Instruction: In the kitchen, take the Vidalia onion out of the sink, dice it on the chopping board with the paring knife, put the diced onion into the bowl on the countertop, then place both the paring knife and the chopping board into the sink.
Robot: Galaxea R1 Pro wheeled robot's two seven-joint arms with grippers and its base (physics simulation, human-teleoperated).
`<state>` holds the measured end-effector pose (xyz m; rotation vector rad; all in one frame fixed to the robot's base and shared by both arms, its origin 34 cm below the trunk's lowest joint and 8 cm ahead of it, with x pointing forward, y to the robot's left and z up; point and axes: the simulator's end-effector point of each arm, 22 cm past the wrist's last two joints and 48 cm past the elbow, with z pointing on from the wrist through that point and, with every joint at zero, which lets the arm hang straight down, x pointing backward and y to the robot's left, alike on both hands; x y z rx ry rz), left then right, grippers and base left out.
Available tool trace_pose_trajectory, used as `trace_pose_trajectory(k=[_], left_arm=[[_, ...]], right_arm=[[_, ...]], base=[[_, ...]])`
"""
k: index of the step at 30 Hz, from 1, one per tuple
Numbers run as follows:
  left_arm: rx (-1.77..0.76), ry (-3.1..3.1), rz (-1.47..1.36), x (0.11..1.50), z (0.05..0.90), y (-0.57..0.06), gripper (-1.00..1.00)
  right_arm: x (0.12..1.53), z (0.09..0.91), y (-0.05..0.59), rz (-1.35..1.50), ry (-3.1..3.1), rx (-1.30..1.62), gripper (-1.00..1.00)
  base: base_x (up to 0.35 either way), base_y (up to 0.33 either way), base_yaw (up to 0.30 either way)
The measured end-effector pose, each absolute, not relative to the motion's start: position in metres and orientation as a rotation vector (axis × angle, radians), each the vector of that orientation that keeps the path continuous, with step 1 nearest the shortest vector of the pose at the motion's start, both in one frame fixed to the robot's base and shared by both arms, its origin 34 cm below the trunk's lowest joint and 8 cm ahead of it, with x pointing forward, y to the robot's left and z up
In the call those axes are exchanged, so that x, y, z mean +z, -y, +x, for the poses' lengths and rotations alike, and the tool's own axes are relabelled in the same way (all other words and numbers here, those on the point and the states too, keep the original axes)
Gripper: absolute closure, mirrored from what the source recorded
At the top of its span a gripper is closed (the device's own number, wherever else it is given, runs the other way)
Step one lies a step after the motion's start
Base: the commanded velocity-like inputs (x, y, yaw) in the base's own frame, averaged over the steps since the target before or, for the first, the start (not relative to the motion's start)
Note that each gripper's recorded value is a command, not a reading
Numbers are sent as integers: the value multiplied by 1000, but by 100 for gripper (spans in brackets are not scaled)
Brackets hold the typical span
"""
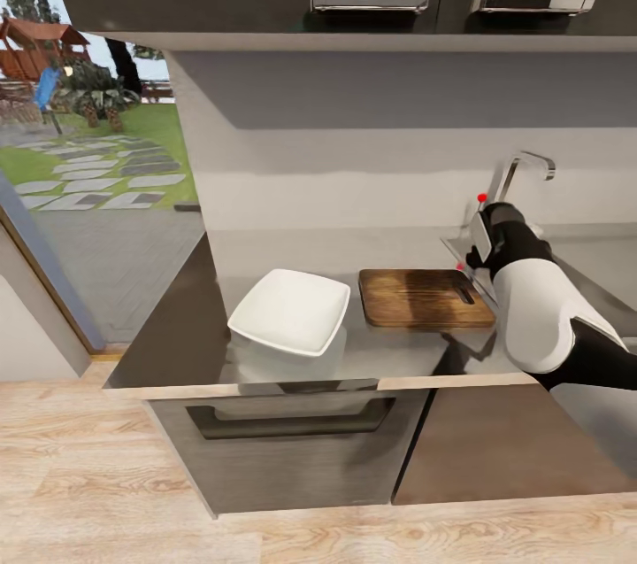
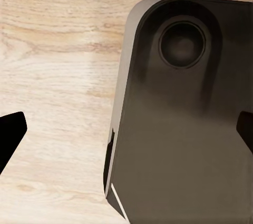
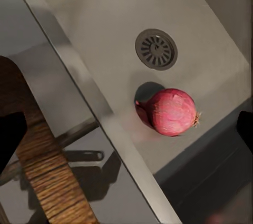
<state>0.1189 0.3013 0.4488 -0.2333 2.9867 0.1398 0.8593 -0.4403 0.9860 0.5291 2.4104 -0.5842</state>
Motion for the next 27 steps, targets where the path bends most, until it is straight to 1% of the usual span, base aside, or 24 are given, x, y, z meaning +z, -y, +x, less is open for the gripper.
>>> trace_pose_trajectory(k=[4,8,27], left_arm=[[140,-2987,-233,449,119,-301,-100],[139,-2987,-234,449,119,-301,-100],[138,-2988,-233,449,119,-300,-100]], right_arm=[[1001,862,445,553,-2368,-581,-100],[1011,864,446,565,-2340,-575,-100],[1015,865,444,565,-2330,-574,-100]], base=[[-25,0,0],[-197,0,0],[-328,0,0]])
